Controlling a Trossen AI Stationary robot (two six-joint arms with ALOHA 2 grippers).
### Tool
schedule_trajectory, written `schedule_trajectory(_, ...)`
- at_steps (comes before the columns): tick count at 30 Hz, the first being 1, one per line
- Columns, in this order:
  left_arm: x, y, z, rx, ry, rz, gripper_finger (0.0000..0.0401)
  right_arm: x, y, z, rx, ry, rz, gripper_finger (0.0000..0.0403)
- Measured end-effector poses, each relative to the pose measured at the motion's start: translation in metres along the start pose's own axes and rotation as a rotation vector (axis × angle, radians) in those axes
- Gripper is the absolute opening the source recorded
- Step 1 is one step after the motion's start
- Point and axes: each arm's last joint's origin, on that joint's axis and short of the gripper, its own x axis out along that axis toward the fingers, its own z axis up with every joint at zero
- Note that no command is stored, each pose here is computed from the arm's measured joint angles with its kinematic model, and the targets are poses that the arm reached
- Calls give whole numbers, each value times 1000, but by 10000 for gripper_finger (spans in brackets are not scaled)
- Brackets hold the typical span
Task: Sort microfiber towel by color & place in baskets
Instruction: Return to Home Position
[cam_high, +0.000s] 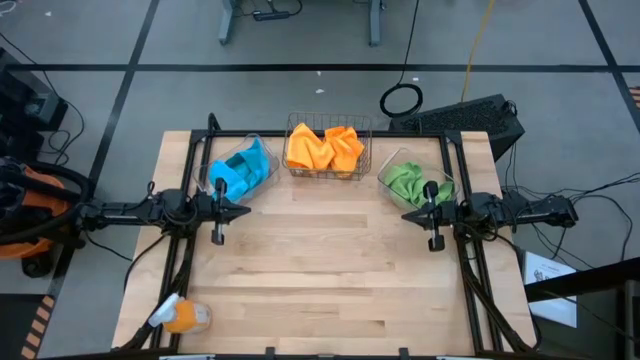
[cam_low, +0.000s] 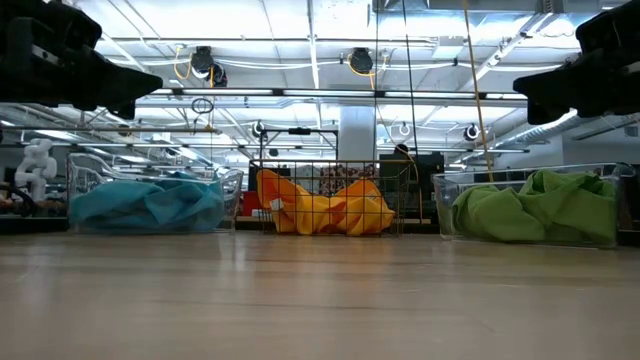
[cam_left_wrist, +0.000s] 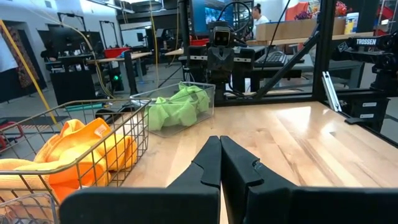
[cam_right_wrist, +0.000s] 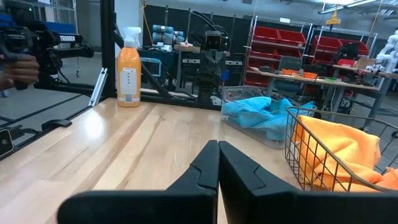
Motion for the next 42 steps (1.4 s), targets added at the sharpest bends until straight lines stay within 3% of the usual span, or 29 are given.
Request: schedule_trajectory(42,0,0,0,2,-3,2,20,0,0,0,31,0,-2,0)
